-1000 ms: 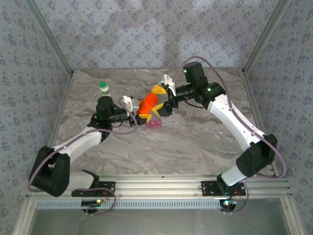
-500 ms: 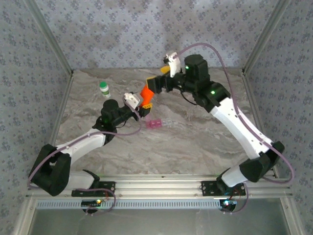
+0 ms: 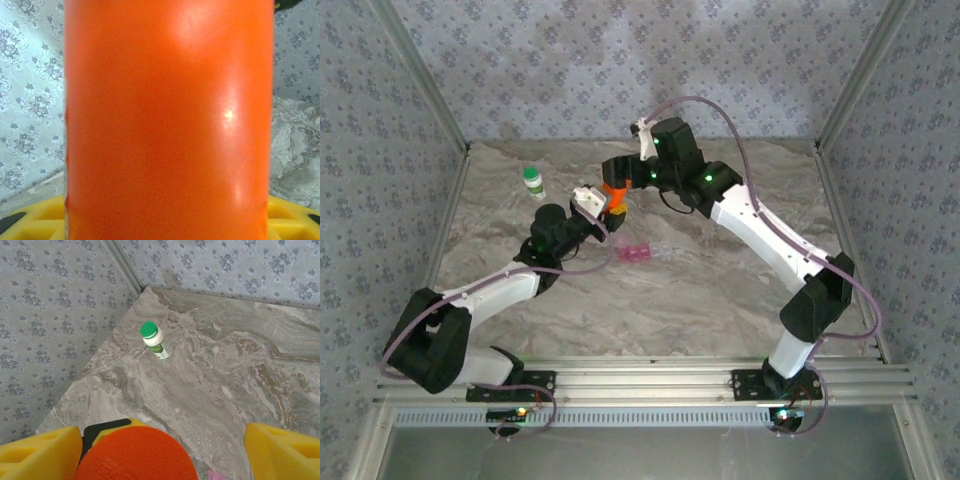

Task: Sort the pills into containers

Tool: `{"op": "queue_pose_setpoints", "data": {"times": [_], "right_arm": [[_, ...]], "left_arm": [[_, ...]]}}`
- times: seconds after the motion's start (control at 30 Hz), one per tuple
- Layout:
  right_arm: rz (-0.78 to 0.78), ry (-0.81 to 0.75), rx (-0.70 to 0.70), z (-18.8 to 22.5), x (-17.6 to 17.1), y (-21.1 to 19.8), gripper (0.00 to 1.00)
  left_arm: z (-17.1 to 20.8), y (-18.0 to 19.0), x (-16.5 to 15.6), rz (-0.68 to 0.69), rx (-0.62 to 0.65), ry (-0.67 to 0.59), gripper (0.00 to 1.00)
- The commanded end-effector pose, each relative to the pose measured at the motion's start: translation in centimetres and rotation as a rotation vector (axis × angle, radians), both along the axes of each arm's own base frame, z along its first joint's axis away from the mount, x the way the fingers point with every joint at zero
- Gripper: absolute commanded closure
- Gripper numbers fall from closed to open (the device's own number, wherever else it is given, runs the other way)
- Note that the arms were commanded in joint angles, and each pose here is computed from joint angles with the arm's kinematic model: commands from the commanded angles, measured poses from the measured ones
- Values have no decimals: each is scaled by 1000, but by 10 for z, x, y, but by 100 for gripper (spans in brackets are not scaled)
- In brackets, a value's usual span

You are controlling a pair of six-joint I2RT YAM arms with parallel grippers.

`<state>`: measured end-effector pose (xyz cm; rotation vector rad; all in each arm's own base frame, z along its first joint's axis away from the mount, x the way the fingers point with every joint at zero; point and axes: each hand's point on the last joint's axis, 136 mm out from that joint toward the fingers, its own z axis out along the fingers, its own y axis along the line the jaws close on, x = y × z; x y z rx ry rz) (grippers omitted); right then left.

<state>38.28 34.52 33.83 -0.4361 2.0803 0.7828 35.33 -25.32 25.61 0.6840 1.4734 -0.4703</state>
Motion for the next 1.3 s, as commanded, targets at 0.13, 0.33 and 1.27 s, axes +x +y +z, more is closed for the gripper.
{"op": "queue_pose_setpoints", "data": {"times": [0.13,0.33,1.27], "right_arm": [[54,49,33,-1,-4,15,31],[140,60,63,-4,-15,19,55],[999,-372,33,0,-134,-19,57]], "left_arm": [[11,-2,0,2,-35,-36,100],[16,-2,-2,-24,-51,-43,100],[42,-27,-101,-709,-72,-64,100]]}}
